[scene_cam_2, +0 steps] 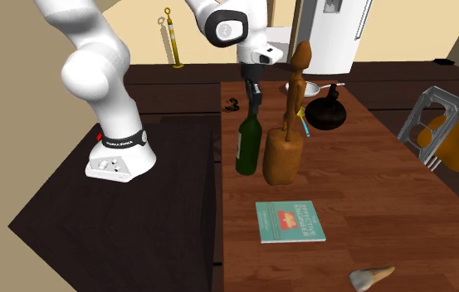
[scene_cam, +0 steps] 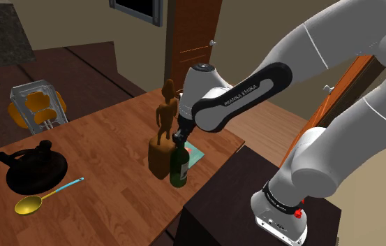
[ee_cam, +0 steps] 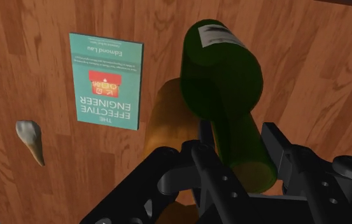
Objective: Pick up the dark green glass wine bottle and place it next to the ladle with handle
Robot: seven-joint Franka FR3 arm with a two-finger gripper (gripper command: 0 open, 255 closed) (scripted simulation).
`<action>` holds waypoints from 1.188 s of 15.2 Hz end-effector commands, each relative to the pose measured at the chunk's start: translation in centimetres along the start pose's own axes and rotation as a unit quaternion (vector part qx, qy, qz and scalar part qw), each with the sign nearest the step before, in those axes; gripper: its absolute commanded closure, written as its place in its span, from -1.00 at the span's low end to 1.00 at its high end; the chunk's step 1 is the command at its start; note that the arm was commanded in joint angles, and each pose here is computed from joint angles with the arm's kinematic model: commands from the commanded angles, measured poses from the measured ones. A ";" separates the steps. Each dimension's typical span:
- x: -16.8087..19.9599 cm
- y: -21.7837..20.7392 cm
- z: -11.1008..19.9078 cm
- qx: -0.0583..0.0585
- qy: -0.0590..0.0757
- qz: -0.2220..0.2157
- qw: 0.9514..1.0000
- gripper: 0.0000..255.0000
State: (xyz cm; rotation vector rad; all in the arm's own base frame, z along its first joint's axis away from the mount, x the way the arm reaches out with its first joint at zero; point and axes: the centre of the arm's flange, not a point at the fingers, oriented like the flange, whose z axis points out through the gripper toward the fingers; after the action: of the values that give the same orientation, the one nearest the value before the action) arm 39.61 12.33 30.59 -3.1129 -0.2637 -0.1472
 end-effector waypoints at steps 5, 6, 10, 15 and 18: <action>0.3 -0.2 -3.3 0.000 0.000 0.000 1.000 1.00; 0.3 -0.2 -3.8 0.000 0.000 0.000 1.000 1.00; 0.5 -0.2 -5.9 0.000 0.000 0.000 1.000 1.00; 0.8 -0.2 -8.5 0.000 0.000 0.000 1.000 1.00; 0.9 -0.2 -10.1 0.000 0.000 0.000 1.000 1.00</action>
State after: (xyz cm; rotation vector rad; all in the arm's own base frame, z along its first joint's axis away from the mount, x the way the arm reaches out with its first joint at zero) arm 39.57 12.52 40.09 -3.1128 -0.2639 -0.1471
